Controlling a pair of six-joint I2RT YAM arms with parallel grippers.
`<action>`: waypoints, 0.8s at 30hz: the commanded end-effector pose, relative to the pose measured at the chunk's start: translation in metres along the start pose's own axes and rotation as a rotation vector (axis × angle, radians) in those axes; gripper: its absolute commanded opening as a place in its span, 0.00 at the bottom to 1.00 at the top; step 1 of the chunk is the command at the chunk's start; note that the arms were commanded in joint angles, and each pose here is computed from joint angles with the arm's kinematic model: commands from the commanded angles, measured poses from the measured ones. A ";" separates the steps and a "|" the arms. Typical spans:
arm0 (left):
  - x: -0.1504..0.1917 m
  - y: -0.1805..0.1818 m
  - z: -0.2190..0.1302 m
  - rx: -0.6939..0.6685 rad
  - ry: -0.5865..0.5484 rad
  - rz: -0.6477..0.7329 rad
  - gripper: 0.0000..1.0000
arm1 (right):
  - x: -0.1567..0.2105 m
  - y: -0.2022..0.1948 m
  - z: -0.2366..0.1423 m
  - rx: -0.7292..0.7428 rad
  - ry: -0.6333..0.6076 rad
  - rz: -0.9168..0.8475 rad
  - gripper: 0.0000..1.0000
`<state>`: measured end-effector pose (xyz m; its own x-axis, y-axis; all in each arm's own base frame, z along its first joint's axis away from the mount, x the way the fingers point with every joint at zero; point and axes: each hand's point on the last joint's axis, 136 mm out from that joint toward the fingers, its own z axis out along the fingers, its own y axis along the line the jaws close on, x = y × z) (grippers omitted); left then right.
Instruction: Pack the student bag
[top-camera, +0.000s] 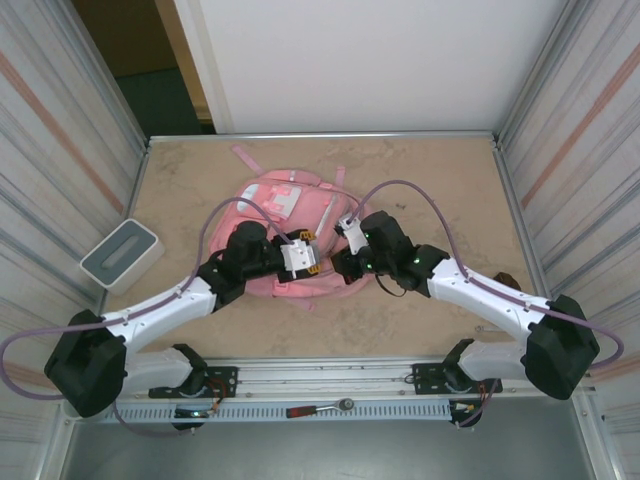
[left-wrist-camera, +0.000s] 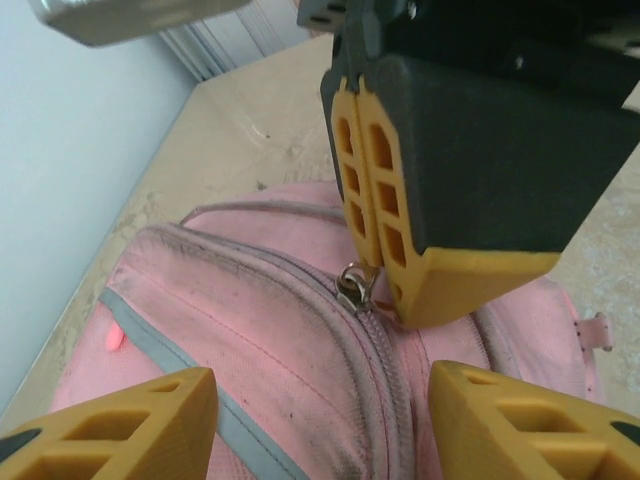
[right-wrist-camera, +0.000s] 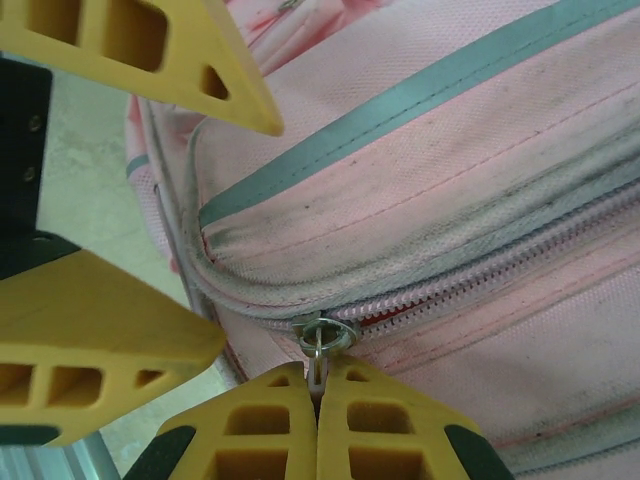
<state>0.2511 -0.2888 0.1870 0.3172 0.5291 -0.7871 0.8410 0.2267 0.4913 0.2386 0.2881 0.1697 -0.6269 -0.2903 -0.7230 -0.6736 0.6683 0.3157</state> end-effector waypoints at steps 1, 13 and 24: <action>0.004 0.005 0.003 -0.009 0.034 0.021 0.53 | -0.034 0.018 -0.007 -0.059 -0.092 -0.003 0.00; 0.018 0.006 0.010 0.016 0.063 -0.022 0.10 | -0.020 -0.006 -0.007 0.029 -0.063 0.009 0.00; 0.019 0.025 -0.024 -0.064 -0.057 -0.072 0.00 | -0.028 -0.078 -0.014 0.229 -0.043 0.119 0.00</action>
<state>0.2552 -0.2762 0.1796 0.2919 0.4809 -0.8267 0.8706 0.2243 0.4379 0.2765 0.2629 0.1727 -0.6639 -0.2130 -0.7168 -0.5856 0.7442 0.3213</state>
